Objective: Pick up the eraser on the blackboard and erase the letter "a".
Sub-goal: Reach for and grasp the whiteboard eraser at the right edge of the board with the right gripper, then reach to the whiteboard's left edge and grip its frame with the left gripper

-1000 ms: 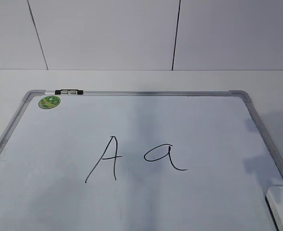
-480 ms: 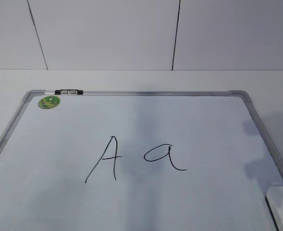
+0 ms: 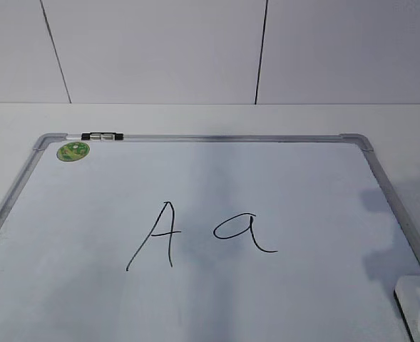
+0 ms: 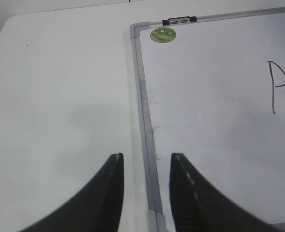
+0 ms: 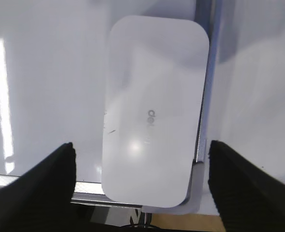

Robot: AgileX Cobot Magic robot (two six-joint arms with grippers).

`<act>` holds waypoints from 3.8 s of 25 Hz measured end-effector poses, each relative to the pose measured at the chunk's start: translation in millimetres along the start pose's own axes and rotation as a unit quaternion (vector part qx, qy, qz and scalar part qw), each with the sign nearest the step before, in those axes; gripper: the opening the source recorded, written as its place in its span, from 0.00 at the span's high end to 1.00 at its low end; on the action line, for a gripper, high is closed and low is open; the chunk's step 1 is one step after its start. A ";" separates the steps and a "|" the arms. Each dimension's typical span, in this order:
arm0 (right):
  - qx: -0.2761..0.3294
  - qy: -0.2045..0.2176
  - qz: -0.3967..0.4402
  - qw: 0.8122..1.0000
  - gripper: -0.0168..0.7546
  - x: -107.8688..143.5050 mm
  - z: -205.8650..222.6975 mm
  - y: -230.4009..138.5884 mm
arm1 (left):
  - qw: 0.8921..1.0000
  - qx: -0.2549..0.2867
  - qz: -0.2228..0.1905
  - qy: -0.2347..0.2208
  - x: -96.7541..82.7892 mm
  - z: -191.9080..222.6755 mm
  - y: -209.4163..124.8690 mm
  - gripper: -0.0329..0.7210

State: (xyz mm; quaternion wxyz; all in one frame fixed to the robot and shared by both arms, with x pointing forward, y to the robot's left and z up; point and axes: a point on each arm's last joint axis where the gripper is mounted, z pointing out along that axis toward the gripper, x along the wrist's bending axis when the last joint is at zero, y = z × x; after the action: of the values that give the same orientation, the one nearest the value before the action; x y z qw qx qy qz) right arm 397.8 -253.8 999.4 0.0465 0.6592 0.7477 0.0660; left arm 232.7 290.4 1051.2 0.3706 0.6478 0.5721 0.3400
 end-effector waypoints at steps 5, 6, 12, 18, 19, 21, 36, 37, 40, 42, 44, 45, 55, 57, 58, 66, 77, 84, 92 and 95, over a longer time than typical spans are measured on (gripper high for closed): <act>0.026 0.000 0.002 1.000 0.12 1.5 11.8 5.4 | 1.000 0.000 0.000 0.000 0.0 0.0 0.0 0.62; 0.030 -0.001 0.002 1.000 0.12 1.7 13.5 6.1 | 1.000 0.000 0.000 0.000 0.0 0.0 0.0 0.62; 0.037 0.003 0.006 0.999 0.11 2.8 16.8 7.2 | 1.000 0.000 0.000 0.000 0.0 0.0 0.0 0.62; 0.035 -0.005 0.018 0.999 0.11 1.4 16.9 7.7 | 1.000 0.000 0.000 0.000 0.0 0.0 0.0 0.62; 0.035 -0.007 0.019 0.999 0.11 1.1 17.0 7.8 | 1.000 0.000 0.000 0.000 0.0 0.0 0.0 0.62; 0.034 -0.008 0.022 0.999 0.11 0.9 17.0 7.9 | 1.000 0.000 0.000 0.000 0.0 0.0 0.0 0.62; 0.057 -0.015 0.021 0.998 0.11 1.8 40.3 16.0 | 1.000 0.000 0.000 -0.001 -0.1 0.0 0.0 0.62; 0.059 -0.017 0.020 0.998 0.11 1.6 42.1 16.8 | 1.000 0.000 0.000 -0.001 -0.1 0.0 0.0 0.62; 0.062 -0.019 0.018 0.998 0.11 1.8 47.4 19.3 | 1.000 0.000 0.000 -0.001 -0.1 0.0 0.0 0.62; 0.056 -0.018 0.018 0.998 0.11 2.1 48.4 20.8 | 1.000 0.000 0.000 -0.001 -0.1 0.0 0.0 0.62; 0.053 -0.017 0.018 0.998 0.11 2.1 48.5 21.4 | 1.000 0.000 0.000 -0.001 -0.1 0.0 0.0 0.62; 0.052 -0.018 0.017 0.998 0.11 2.1 48.5 21.6 | 1.000 0.000 0.000 -0.001 -0.1 0.0 0.0 0.62; 0.056 -0.025 0.012 0.998 0.13 0.7 48.4 20.9 | 1.000 0.000 0.000 -0.001 -0.1 0.0 0.0 0.62; 0.058 -0.026 0.011 0.998 0.13 0.5 48.4 20.5 | 1.000 0.000 0.000 -0.001 -0.1 0.0 0.0 0.62; 0.058 -0.026 0.011 0.998 0.14 0.5 48.3 20.4 | 1.000 0.000 0.000 -0.001 -0.1 0.0 0.0 0.62; 0.059 -0.028 0.010 0.998 0.16 0.2 48.3 20.2 | 1.000 0.000 0.000 -0.001 -0.1 0.0 0.0 0.62; 0.054 -0.027 0.010 0.998 0.17 0.3 48.4 21.2 | 1.000 0.000 0.000 -0.001 -0.1 0.0 0.0 0.62; 0.050 -0.026 0.010 0.998 0.17 0.4 48.5 21.9 | 1.000 0.000 0.000 -0.001 -0.1 0.0 0.0 0.62; 0.056 -0.027 0.010 0.998 0.17 0.4 50.8 22.1 | 1.000 0.000 0.000 -0.001 -0.1 0.0 0.0 0.62; 0.062 -0.028 0.009 0.998 0.17 0.5 53.4 22.4 | 1.000 0.000 0.000 -0.001 -0.1 0.0 0.0 0.62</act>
State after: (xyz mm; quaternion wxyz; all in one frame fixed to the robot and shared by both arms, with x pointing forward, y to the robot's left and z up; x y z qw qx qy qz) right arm 428.0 -248.6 950.2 0.0259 0.6694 0.7424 0.0010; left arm 232.7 290.3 1051.2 0.3713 0.6478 0.5720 0.3395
